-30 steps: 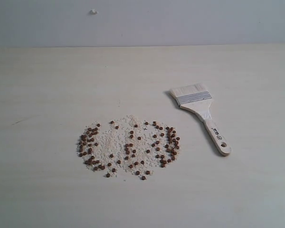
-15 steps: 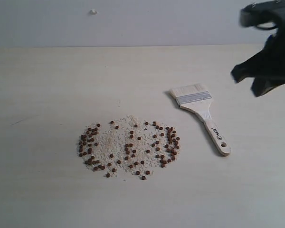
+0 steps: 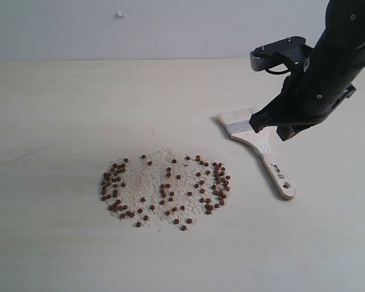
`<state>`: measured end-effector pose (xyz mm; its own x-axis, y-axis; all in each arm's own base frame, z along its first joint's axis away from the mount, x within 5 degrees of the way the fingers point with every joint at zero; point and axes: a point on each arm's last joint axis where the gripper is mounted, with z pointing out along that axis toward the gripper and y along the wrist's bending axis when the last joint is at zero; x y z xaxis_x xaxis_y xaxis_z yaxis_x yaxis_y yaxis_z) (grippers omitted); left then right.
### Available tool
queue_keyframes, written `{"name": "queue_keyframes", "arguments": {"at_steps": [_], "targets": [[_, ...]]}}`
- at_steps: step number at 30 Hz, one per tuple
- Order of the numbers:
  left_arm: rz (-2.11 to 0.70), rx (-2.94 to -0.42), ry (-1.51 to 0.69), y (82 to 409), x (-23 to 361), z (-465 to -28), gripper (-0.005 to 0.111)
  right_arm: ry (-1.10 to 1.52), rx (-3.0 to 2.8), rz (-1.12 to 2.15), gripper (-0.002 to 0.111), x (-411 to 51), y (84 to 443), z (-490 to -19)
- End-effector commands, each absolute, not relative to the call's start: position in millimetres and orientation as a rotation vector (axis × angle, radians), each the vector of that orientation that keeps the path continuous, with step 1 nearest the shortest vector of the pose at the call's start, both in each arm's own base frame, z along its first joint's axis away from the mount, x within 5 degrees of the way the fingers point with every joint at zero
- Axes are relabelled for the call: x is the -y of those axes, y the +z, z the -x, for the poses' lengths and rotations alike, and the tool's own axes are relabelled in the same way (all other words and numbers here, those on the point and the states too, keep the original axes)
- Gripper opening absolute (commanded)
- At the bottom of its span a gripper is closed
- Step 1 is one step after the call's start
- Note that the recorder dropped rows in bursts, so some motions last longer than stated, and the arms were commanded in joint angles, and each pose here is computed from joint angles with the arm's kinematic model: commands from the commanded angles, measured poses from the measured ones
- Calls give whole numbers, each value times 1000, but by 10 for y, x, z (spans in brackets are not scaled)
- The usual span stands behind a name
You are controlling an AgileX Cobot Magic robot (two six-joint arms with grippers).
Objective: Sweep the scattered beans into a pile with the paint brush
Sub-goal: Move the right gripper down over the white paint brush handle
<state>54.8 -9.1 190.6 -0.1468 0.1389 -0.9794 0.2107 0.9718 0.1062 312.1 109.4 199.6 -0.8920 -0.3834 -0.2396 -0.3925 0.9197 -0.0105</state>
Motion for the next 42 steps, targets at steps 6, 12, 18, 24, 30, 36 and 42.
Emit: {"name": "queue_keyframes", "arguments": {"at_steps": [6, 12, 18, 24, 30, 36, 42], "targets": [[-264, -1719, -72, 1901, 94, -544, 0, 42, -2865, 597, 10, -1092, 2014, -3105], [-264, -1719, -72, 1901, 94, -544, 0, 81, -2803, 562, 25, -1133, 1997, -3176], [-264, -1719, -72, 1901, 94, -544, 0, 72, -2824, 574, 43, -1161, 1755, -3264], [-264, -1719, -72, 1901, 94, -544, 0, 67, -2839, 576, 43, -1190, 1479, -3351], [-264, -1719, -72, 1901, 94, -544, 0, 41, -2857, 610, 43, -1192, 1277, -3389], [-264, -1719, -72, 1901, 94, -544, 0, 41, -2856, 606, 43, -1209, 1220, -3463], [-264, -1719, -72, 1901, 94, -544, 0, 54, -2884, 584, 43, -1253, 1218, -3564]]}}
